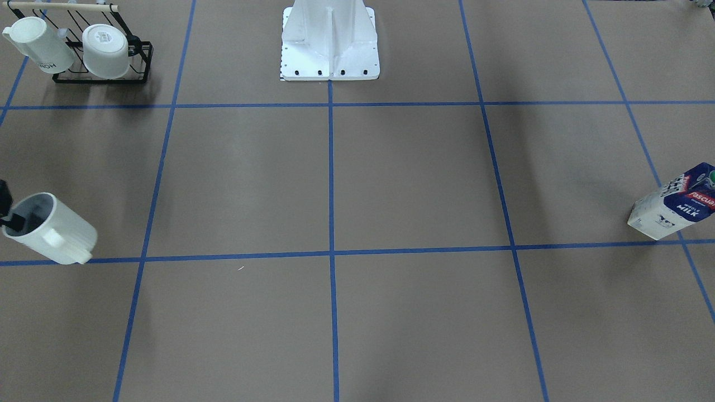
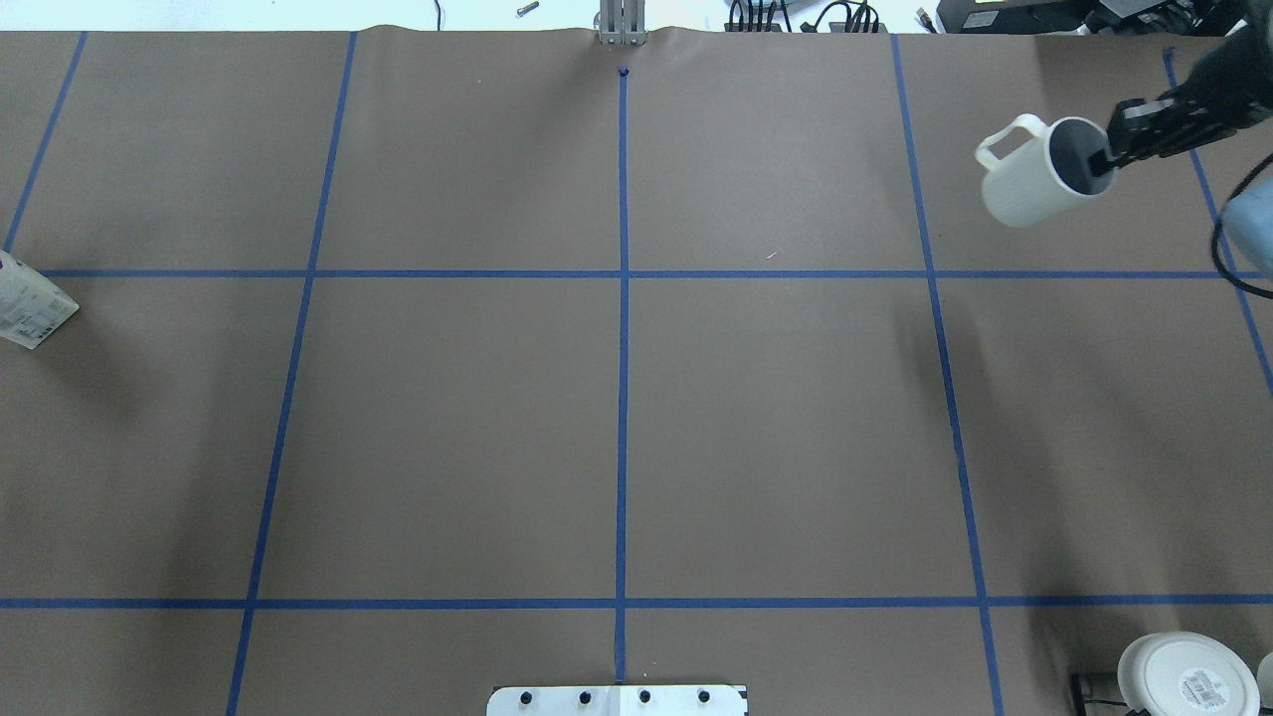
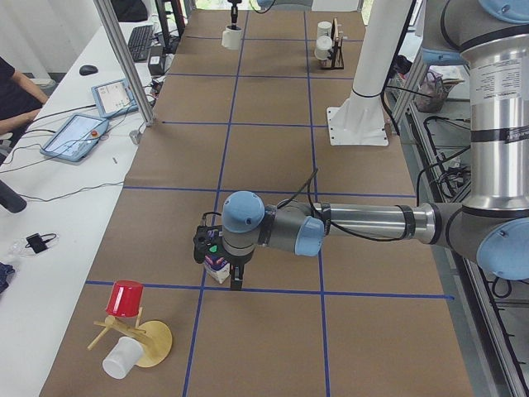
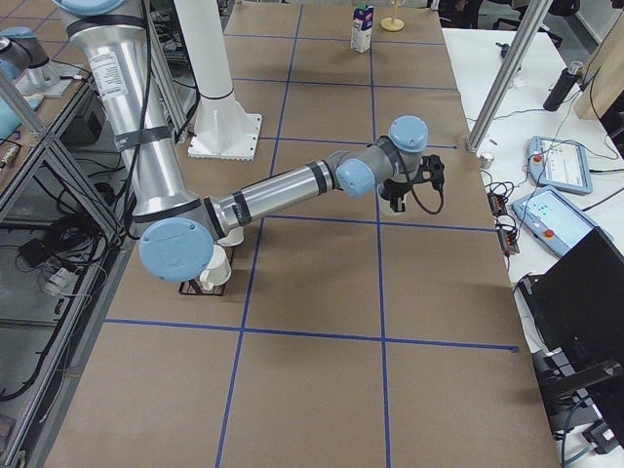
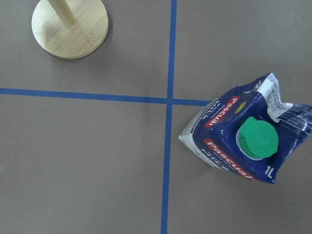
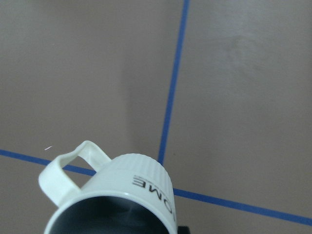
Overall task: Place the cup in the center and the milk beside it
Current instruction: 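Grasp the white mug with the right gripper and lift it, then carry the white mug to the table center and lower it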
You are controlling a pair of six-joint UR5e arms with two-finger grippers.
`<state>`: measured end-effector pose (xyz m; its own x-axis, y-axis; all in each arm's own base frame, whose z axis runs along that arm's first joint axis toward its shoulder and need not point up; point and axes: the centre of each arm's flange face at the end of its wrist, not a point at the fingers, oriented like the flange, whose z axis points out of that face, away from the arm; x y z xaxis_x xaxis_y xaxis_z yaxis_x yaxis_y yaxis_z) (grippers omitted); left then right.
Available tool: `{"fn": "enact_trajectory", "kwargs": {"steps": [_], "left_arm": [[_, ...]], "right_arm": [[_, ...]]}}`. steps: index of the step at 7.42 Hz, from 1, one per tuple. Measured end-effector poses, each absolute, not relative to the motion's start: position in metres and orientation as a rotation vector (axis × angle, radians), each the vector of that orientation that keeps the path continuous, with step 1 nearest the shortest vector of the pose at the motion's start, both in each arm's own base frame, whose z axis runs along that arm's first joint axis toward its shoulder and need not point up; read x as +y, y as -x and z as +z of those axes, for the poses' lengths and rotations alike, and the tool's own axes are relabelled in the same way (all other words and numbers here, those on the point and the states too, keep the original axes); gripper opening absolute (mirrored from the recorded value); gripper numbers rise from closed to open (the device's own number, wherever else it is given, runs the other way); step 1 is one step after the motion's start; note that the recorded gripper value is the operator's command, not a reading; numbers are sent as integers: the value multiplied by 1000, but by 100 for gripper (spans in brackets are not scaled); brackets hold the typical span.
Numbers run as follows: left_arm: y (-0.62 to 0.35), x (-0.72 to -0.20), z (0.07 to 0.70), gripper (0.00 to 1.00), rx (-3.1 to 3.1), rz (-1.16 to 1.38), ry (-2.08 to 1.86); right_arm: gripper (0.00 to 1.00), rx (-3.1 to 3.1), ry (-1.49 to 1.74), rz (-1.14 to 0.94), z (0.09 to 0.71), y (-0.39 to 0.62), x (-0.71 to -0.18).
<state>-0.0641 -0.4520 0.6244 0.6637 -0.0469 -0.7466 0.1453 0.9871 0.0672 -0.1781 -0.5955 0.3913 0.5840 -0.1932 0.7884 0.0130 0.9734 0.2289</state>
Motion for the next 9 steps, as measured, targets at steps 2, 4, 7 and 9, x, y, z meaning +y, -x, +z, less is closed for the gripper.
{"fn": "enact_trajectory", "kwargs": {"steps": [2,4,7,9], "left_arm": [[64,-454,624,98,839,-105,-127],[64,-452,627,98,840,-104,-126],[64,-449,631,98,840,-105,-125],[64,-449,631,98,841,-104,-126]], "right_arm": [[0,-864,-302,-273,319,297,-592],[0,-798,-329,-356,249,372,-581],[0,-742,-297,-426,202,437,-592],[0,-715,-247,-447,187,466,-593]]}}
